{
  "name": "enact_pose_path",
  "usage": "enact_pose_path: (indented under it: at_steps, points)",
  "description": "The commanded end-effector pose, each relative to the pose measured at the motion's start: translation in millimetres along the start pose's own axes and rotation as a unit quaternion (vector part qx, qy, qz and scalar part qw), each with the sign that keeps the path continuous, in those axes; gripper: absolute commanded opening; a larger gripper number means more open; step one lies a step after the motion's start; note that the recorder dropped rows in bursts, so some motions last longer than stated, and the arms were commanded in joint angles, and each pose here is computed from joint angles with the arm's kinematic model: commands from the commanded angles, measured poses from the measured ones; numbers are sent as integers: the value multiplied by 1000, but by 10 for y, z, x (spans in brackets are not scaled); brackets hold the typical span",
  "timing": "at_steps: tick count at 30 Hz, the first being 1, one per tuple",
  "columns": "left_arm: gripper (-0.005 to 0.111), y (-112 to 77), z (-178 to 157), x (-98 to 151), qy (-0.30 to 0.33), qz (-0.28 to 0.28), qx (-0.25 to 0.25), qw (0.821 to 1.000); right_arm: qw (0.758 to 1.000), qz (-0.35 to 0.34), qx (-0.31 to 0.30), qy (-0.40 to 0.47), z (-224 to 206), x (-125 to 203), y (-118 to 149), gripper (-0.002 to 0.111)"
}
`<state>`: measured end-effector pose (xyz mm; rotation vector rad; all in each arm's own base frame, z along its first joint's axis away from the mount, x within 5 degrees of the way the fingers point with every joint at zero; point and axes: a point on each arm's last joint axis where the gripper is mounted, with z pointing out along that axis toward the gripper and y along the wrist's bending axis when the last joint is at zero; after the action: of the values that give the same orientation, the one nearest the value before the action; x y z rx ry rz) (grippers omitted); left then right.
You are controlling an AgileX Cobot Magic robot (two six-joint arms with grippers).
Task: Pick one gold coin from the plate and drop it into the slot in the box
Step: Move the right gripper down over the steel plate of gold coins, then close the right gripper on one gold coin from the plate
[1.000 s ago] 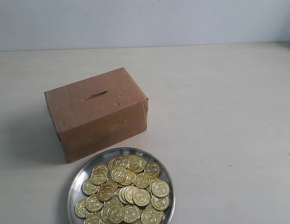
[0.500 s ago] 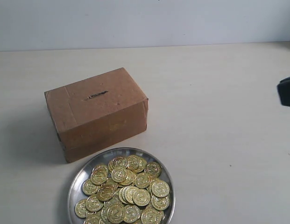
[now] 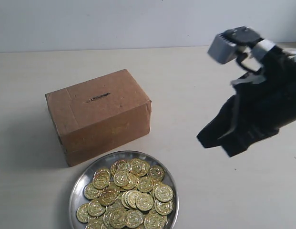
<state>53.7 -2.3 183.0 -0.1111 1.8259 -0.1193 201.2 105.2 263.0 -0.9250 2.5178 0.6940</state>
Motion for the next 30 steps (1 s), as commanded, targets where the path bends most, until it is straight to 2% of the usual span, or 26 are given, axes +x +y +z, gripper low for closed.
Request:
enact_pose_path:
  at_steps: [1, 6, 12, 19, 24, 27, 30]
  points:
    - [0, -4, 0, 0, -5, 1, 4, 1000, 998, -56, -9, 20, 334, -118, 110, 0]
    - [0, -4, 0, 0, -5, 1, 4, 1000, 989, -128, -26, 66, 647, -162, 291, 0]
    - [0, -4, 0, 0, -5, 1, 4, 1000, 972, -207, -10, 108, 960, -179, 392, 0]
    - [0, -4, 0, 0, -5, 1, 4, 1000, 961, -231, -12, 153, 1362, -177, 395, 1]
    - [0, -4, 0, 0, -5, 1, 4, 1000, 955, -237, -10, 176, 1535, -209, 325, 16]
    - [0, -4, 0, 0, -5, 1, 4, 1000, 947, -269, 7, 178, 1581, -304, 278, 36]
    - [0, -4, 0, 0, -5, 1, 4, 1000, 943, -288, 23, 163, 1611, -432, 255, 43]
